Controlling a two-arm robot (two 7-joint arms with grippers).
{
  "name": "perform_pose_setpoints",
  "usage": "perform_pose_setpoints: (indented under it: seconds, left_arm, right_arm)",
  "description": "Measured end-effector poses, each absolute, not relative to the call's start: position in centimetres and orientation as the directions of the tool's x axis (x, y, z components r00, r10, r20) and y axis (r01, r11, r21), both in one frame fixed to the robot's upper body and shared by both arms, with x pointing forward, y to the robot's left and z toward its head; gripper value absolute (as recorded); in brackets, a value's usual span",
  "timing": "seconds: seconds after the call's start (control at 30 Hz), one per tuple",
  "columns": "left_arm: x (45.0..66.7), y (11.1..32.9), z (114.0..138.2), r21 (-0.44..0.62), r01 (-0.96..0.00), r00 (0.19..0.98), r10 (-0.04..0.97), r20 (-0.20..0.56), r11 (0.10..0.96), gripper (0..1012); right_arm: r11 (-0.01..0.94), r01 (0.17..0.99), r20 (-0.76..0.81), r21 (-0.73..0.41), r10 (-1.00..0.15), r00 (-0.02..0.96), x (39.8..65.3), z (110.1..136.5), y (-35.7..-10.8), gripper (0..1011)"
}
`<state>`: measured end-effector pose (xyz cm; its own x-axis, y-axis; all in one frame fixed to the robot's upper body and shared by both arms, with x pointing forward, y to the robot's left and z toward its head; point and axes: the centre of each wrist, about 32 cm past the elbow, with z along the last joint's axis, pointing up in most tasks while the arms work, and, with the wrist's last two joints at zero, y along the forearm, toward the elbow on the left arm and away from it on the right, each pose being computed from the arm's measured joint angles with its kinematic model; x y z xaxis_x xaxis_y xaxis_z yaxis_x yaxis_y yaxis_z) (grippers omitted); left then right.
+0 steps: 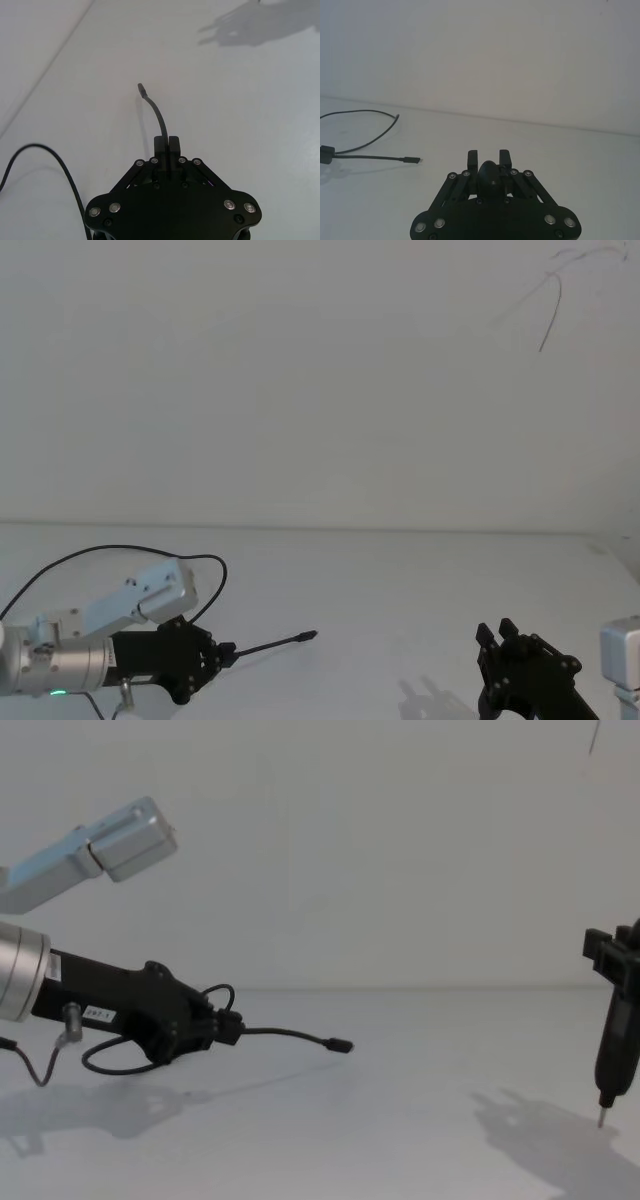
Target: Pick up the data cable with the one hand.
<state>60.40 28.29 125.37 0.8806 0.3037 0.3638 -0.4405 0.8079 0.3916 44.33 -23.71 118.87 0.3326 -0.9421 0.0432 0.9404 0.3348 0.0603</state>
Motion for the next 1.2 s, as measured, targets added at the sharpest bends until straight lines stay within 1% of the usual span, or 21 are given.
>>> perform_pose_setpoints:
  seconds: [0.3, 0.5, 0.8, 1.2]
  left_arm:
    - [60.5, 28.6, 125.2, 0.326, -0.371, 0.899, 0.249, 0.359, 0.870, 39]
    - [60.3, 29.4, 125.1, 0.265, -0.292, 0.922, 0.196, 0.334, 0.919, 39]
    - [59.8, 30.7, 124.9, 0.221, -0.228, 0.940, 0.155, 0.304, 0.948, 39]
    - [59.5, 31.7, 124.9, 0.190, -0.185, 0.949, 0.125, 0.288, 0.964, 39]
  right_arm:
    - [0.335, 0.940, 0.043, 0.060, -0.942, 0.333, 44.3, 118.9, -23.7, 251]
    - [0.335, 0.940, 0.043, 0.060, -0.942, 0.333, 44.3, 118.9, -23.7, 251]
    - [0.346, 0.935, 0.012, 0.077, -0.938, 0.346, 44.4, 119.3, -23.5, 251]
    - [0.375, 0.918, -0.115, 0.130, -0.914, 0.389, 45.0, 121.1, -22.7, 251]
